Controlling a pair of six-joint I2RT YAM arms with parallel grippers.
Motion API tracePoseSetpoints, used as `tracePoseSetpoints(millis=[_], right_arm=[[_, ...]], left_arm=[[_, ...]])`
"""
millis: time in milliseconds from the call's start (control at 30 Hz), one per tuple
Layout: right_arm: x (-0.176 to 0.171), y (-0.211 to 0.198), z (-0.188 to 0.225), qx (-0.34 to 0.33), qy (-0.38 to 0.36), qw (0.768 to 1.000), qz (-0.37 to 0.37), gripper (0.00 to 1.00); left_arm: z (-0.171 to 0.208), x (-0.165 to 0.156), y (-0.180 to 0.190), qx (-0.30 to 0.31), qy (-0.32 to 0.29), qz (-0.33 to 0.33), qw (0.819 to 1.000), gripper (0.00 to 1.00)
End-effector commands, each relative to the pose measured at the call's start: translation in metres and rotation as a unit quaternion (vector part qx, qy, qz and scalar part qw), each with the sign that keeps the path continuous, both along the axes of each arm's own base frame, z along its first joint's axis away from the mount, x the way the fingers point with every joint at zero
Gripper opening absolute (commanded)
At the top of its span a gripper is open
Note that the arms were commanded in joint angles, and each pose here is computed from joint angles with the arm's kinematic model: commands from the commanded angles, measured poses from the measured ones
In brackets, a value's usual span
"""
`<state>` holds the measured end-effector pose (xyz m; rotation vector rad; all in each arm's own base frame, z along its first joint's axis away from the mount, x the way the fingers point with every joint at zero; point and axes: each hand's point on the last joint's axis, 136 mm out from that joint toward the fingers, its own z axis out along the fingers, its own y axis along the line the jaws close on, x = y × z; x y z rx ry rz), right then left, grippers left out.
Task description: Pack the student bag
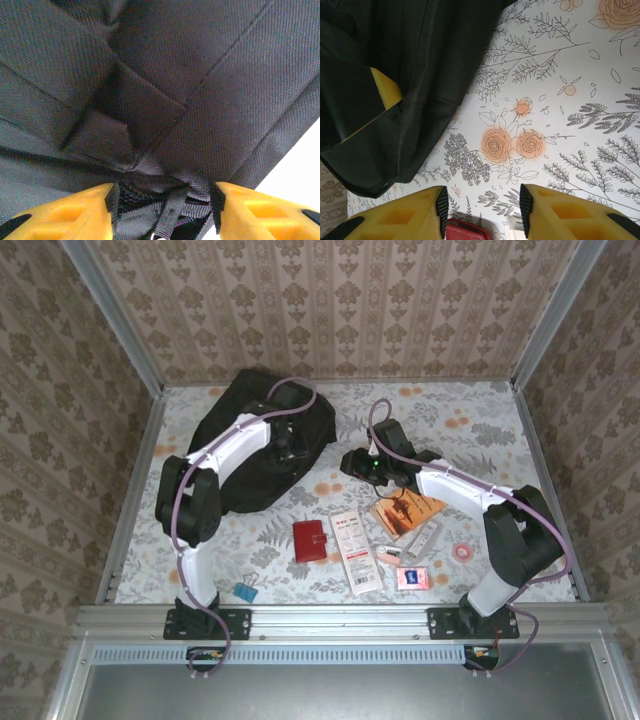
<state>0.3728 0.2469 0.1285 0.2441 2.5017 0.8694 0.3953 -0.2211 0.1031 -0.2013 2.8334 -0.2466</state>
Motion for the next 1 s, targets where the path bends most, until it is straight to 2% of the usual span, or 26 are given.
tracePoseSetpoints(millis=[0,333,633,833,967], right_arm=[[0.0,0.0,0.002,0.013,-0.003,1.0,-0.003,0.45],[-0.003,-0.001,-0.001,0.014,0.002,1.0,-0.005,0.44],[-0.004,0.0,0.0,0.017,0.002,1.0,-0.005,0.44],[-0.003,0.002,0.002,0.022,0.002,1.0,-0.003,0.44],[-0.001,0.004,0.005,0.026,0.0,1.0,-0.002,0.43]], left_arm=[[0.012,-0.005,0.004,0.005,-0.013,0.007,1.0,0.52],[-0.001,-0.001,0.004,0.009,-0.005,0.004,1.0,0.39],[-0.012,0.0,0.005,0.009,0.0,0.009,1.0,0.36],[-0.018,0.0,0.01,0.017,0.003,0.011,1.0,0.29],[-0.018,0.0,0.015,0.022,-0.002,0.016,1.0,0.19]])
